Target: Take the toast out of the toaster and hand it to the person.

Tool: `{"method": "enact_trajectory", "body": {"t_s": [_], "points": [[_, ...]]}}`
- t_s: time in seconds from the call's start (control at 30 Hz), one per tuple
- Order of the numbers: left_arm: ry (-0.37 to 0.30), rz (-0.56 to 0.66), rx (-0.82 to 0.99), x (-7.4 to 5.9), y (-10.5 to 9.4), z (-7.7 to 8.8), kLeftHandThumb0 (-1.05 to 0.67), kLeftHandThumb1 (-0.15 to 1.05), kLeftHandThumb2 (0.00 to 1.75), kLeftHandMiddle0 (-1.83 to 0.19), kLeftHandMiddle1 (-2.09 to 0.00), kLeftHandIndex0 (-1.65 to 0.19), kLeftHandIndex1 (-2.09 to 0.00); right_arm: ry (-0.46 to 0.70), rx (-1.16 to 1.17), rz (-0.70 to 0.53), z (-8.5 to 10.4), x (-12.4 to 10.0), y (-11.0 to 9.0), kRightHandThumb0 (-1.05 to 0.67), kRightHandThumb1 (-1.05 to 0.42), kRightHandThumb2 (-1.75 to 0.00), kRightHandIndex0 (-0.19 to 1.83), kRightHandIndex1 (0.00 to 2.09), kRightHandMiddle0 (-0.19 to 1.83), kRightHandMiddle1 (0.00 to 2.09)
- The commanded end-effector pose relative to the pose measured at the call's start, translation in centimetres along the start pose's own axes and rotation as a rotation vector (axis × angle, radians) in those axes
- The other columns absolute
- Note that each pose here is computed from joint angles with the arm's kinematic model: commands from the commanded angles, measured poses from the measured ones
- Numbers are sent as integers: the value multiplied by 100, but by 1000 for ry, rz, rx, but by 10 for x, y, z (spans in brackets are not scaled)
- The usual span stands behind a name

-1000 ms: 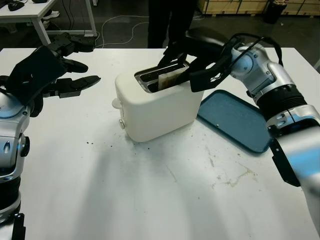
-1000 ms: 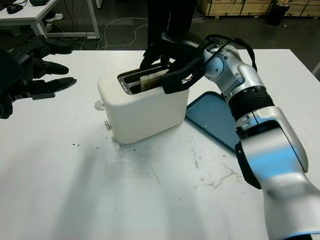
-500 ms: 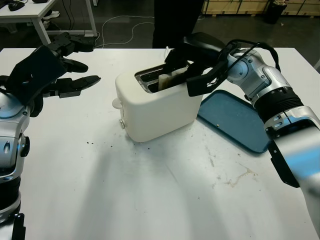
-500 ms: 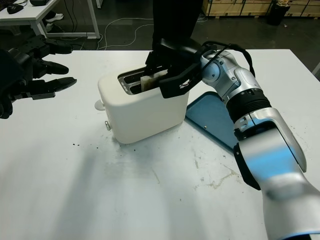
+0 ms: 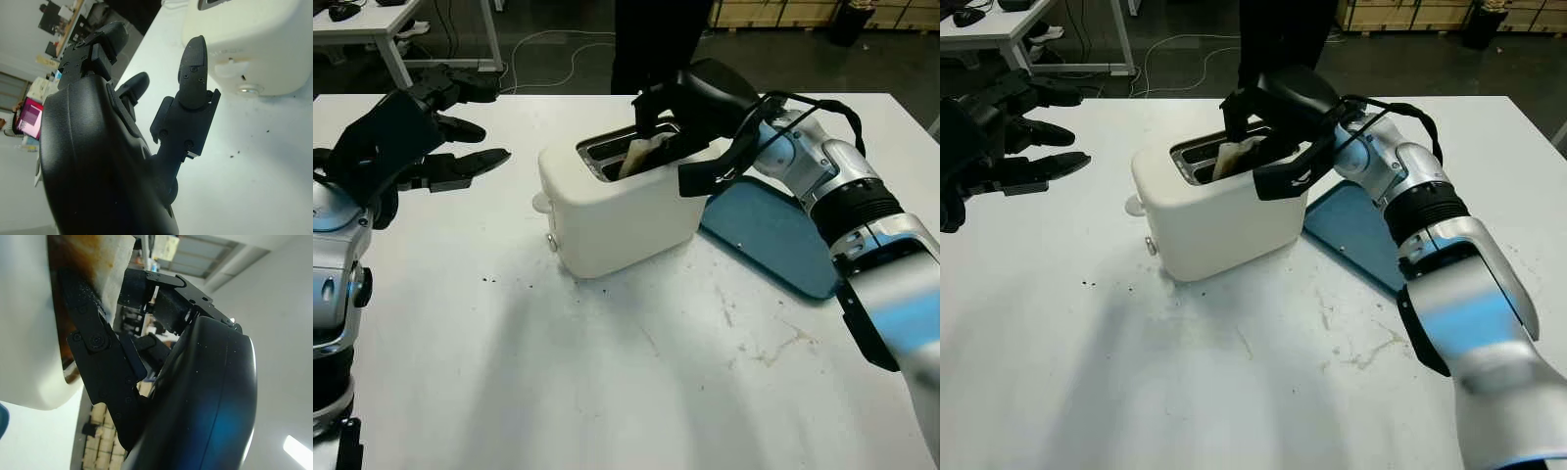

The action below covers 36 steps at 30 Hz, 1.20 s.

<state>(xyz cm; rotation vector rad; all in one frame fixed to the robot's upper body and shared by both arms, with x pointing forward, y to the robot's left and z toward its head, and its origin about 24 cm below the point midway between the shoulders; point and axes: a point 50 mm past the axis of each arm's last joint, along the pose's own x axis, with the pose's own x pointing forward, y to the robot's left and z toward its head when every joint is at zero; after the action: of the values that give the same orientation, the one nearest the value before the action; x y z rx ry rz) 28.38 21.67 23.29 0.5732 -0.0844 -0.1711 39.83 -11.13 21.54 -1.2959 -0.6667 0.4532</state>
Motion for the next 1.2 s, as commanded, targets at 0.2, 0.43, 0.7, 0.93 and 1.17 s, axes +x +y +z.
{"method": "enact_trajectory", "body": {"t_s": [0.2,0.43,0.7,0.93,1.17], "points": [[-1,8,10,-1,0,0,-38,81,33,0,-104,0,-83,42,78,-118,-6,5,-33,-54,-83,0,108,175,85,175],[-4,6,12,-1,0,-1,-40,81,32,0,-105,0,-82,86,179,-163,-13,5,-50,-55,-81,0,110,175,93,169],[-4,6,4,-2,-1,-1,-41,82,31,0,-107,0,-84,221,405,-218,-36,-4,-69,-52,-84,0,116,129,104,118],[-1,6,11,-2,-1,-1,-40,82,31,0,-108,0,-86,437,646,-289,-69,-26,-66,-50,-86,0,108,142,105,109],[-4,5,22,-1,-1,-2,-40,82,30,0,-109,0,-87,539,808,-409,-86,-41,-63,-52,-83,0,105,145,106,108]]}}
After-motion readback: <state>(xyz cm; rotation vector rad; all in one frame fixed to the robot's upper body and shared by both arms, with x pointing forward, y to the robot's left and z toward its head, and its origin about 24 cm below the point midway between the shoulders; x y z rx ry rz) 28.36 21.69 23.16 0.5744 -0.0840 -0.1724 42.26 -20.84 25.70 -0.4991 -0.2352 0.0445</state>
